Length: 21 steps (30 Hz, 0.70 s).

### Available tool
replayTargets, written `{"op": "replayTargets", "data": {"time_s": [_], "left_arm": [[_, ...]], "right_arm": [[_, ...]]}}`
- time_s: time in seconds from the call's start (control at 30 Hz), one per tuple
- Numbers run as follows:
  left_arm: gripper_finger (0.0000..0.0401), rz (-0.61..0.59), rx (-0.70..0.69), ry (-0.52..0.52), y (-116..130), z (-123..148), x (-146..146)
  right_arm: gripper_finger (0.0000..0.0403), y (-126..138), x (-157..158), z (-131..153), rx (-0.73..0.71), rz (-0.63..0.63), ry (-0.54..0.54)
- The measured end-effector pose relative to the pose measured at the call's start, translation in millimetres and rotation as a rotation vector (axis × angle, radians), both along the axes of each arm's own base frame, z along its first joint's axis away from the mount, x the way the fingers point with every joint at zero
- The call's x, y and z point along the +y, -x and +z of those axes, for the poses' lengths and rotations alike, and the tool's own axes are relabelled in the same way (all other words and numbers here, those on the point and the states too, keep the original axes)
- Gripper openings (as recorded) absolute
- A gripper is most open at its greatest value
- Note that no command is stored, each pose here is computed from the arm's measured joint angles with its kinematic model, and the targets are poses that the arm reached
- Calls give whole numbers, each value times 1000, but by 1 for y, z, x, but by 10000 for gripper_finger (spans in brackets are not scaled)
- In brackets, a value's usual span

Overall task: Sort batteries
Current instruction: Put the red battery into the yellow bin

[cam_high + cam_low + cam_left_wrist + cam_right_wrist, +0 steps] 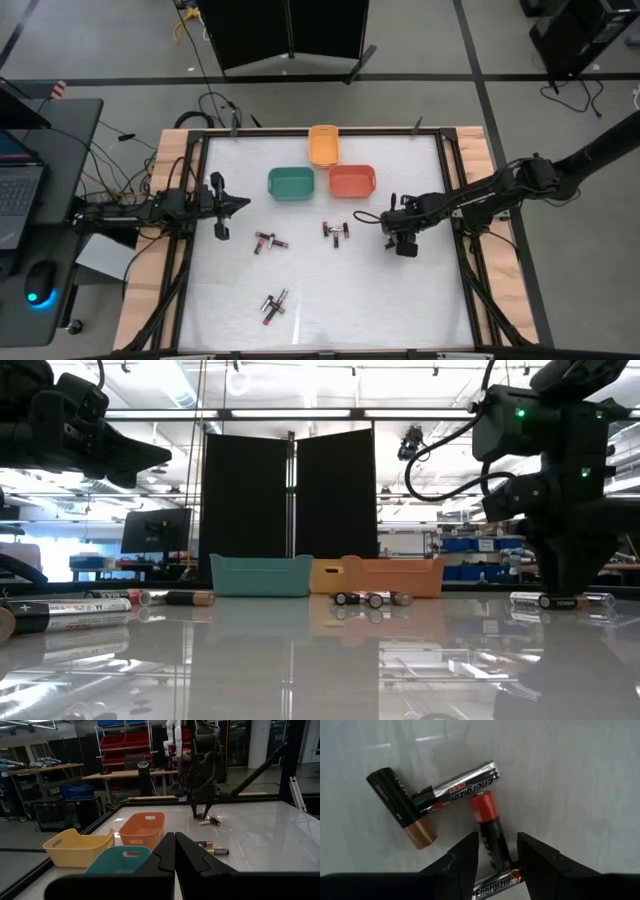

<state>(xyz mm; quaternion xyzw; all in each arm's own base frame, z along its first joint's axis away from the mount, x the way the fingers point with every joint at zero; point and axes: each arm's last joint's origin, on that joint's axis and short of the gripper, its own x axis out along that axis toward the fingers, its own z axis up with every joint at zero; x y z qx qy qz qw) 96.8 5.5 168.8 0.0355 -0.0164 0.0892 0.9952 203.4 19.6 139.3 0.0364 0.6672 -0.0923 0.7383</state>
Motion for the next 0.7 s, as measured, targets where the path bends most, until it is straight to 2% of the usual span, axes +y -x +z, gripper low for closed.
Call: {"op": "replayTargets", "data": {"time_s": [0.17, 0.33, 0.53, 0.7], "left_arm": [[10, 0, 0, 0, 0, 0, 0], [10, 0, 0, 1, 0, 0, 0], [10, -1, -5, 29, 0, 0, 0], [10, 0, -4, 30, 0, 0, 0]], "right_arm": [[114, -1, -1, 0, -4, 0, -18], [56, -1, -1, 1, -7, 3, -22], [56, -2, -2, 5, 10, 10, 18], [56, -14, -2, 30, 6, 6, 72]]}}
